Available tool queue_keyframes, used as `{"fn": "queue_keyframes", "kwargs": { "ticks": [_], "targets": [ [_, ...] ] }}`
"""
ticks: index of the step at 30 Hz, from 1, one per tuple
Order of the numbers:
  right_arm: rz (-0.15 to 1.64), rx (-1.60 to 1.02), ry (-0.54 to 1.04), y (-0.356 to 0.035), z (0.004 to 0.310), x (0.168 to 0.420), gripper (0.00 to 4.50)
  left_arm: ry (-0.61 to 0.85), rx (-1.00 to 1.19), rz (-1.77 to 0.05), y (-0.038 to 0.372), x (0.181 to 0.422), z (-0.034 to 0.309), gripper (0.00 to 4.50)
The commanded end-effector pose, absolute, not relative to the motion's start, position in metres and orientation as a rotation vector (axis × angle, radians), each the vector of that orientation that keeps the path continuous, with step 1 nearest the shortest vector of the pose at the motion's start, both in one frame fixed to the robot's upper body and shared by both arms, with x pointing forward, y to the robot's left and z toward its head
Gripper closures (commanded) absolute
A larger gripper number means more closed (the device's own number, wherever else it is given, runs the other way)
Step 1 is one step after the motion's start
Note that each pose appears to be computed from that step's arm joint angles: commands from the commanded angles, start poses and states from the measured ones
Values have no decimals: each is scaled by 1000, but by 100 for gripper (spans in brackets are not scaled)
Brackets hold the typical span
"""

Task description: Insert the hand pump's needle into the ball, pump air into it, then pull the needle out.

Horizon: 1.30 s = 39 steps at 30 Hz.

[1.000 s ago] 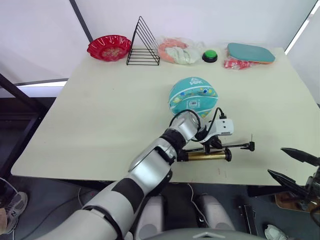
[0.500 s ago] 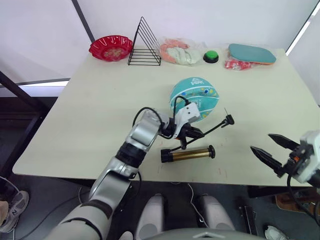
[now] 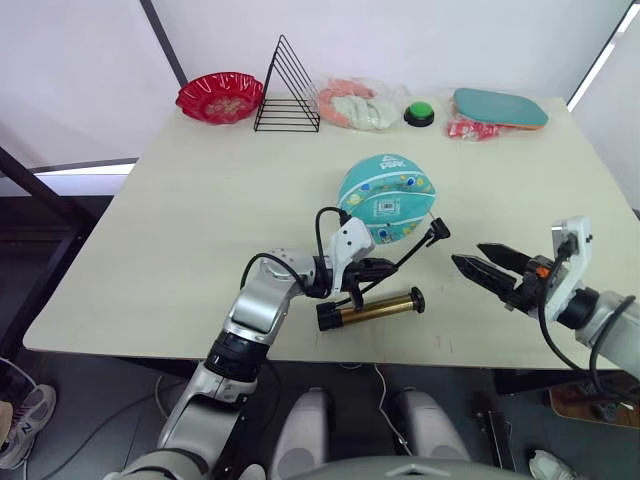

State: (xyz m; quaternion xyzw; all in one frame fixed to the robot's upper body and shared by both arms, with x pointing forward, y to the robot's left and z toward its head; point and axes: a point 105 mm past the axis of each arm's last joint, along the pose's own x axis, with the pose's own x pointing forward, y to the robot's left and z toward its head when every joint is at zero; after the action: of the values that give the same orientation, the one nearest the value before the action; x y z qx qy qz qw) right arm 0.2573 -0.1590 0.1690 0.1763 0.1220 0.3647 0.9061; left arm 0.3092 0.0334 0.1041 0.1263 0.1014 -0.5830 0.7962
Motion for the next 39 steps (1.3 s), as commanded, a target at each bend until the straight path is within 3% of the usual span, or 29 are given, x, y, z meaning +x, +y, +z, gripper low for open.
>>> {"fn": "queue_keyframes", "kwargs": {
  "ticks": [1, 15, 18, 19, 20, 39],
  "targets": [
    [770, 348, 238, -156, 185, 271, 0, 136, 276, -1269, 26, 305, 119, 448],
    [848, 311, 303, -142, 188, 283, 0, 133, 264, -1259, 25, 302, 119, 448],
    [846, 302, 310, -140, 187, 286, 75, 132, 263, -1258, 25, 302, 120, 450],
    [845, 301, 310, -139, 187, 287, 137, 133, 258, -1257, 25, 302, 120, 450],
    [836, 295, 309, -139, 186, 290, 169, 133, 256, -1259, 25, 302, 120, 450],
    [820, 345, 275, -129, 188, 299, 169, 135, 240, -1266, 23, 299, 121, 450]
  ]
}}
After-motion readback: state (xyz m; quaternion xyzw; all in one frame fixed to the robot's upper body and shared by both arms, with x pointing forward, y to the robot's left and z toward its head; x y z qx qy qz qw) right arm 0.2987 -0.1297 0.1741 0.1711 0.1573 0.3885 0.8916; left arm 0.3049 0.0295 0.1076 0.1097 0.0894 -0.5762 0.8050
